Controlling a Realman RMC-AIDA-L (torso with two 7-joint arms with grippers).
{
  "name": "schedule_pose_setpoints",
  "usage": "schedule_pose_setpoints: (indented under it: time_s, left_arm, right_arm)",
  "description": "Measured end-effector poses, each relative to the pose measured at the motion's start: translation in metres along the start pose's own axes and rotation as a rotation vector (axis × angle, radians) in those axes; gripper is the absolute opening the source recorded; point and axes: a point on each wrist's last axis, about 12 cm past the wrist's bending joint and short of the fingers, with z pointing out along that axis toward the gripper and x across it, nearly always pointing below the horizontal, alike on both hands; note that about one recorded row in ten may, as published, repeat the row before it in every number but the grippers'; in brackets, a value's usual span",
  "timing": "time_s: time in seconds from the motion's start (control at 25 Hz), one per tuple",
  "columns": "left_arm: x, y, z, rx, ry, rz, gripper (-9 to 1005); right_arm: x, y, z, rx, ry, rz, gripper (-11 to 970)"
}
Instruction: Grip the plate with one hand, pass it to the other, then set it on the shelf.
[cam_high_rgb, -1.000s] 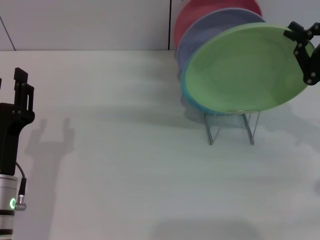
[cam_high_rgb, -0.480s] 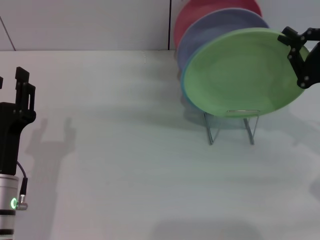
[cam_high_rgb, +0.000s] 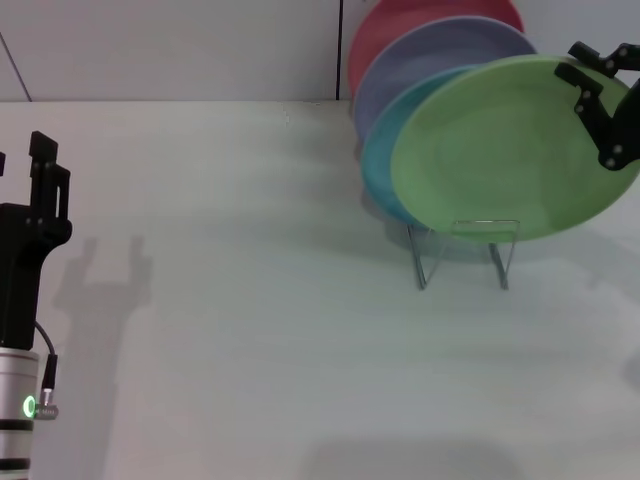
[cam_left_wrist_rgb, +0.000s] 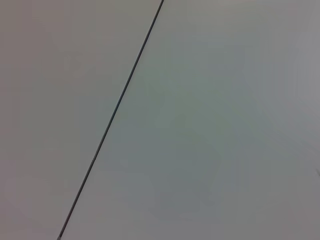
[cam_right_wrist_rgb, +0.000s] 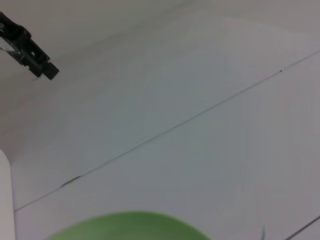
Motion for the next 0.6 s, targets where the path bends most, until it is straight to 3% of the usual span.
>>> schedule_pose_setpoints:
  time_s: [0.24, 0.6]
  left_arm:
    - [-0.0002, -0.0016, -0.0002, -0.002, -0.002, -0.004, 573]
    - [-0.0005, -0.0016, -0.0007, -0.002, -0.004, -0.005, 573]
  right_arm:
    - [-0.0003, 0.0001, 0.0005, -0.019, -0.011, 0.007, 119]
    - [-0.0019, 0.0021, 0.0071, -0.025, -0.03, 0.02, 127]
